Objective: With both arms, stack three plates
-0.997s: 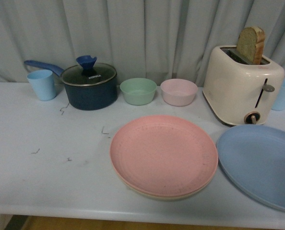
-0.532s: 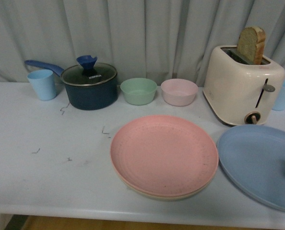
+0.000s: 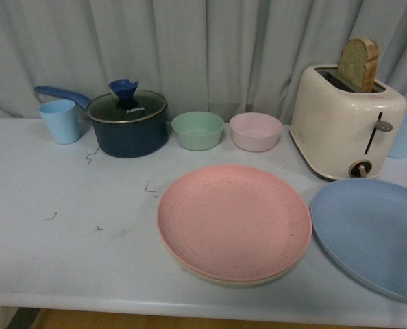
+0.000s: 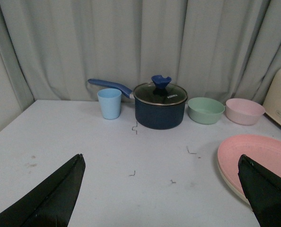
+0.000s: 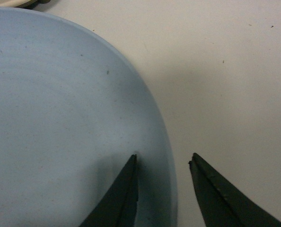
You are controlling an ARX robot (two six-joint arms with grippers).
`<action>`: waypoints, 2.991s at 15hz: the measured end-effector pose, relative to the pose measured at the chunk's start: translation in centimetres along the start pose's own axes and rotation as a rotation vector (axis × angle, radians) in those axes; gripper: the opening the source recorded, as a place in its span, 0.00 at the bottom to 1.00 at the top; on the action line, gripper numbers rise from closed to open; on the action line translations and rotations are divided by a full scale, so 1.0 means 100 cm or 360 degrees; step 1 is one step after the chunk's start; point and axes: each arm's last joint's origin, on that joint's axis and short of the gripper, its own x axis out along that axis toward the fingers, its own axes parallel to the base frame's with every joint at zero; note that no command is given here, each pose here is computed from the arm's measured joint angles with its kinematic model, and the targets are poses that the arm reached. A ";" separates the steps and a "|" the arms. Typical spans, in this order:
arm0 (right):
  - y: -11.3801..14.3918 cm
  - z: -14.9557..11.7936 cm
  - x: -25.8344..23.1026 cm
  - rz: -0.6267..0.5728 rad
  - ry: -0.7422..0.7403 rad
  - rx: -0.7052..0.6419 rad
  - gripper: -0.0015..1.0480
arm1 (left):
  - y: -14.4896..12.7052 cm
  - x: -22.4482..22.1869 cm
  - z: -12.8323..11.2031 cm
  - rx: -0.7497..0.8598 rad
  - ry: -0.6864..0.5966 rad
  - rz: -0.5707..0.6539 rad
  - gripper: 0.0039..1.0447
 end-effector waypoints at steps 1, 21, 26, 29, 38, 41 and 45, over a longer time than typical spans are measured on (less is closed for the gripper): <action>-0.001 0.000 0.000 -0.0002 -0.0005 -0.0002 0.30 | 0.000 0.000 0.000 0.0000 0.0001 0.0000 0.94; 0.045 0.062 -0.157 0.0708 -0.0482 0.0091 0.03 | 0.000 0.000 0.000 0.0000 0.0000 0.0001 0.94; 0.187 0.054 -0.072 0.0681 -0.0070 0.0083 0.03 | 0.000 0.000 0.000 0.0000 0.0001 0.0000 0.94; 0.179 0.050 -0.053 0.0590 -0.0045 0.0135 0.03 | 0.000 0.000 0.000 0.0000 0.0000 0.0001 0.94; 0.176 0.040 -0.040 0.0579 0.0070 0.0166 0.32 | 0.000 0.000 0.000 0.0000 0.0000 0.0000 0.94; 0.146 0.069 -0.058 0.0589 -0.0074 0.0269 0.70 | 0.000 0.000 0.000 0.0000 0.0000 0.0001 0.94; 0.101 0.117 -0.118 0.0676 -0.0509 0.0360 0.90 | 0.000 0.000 0.000 0.0000 0.0001 0.0001 0.94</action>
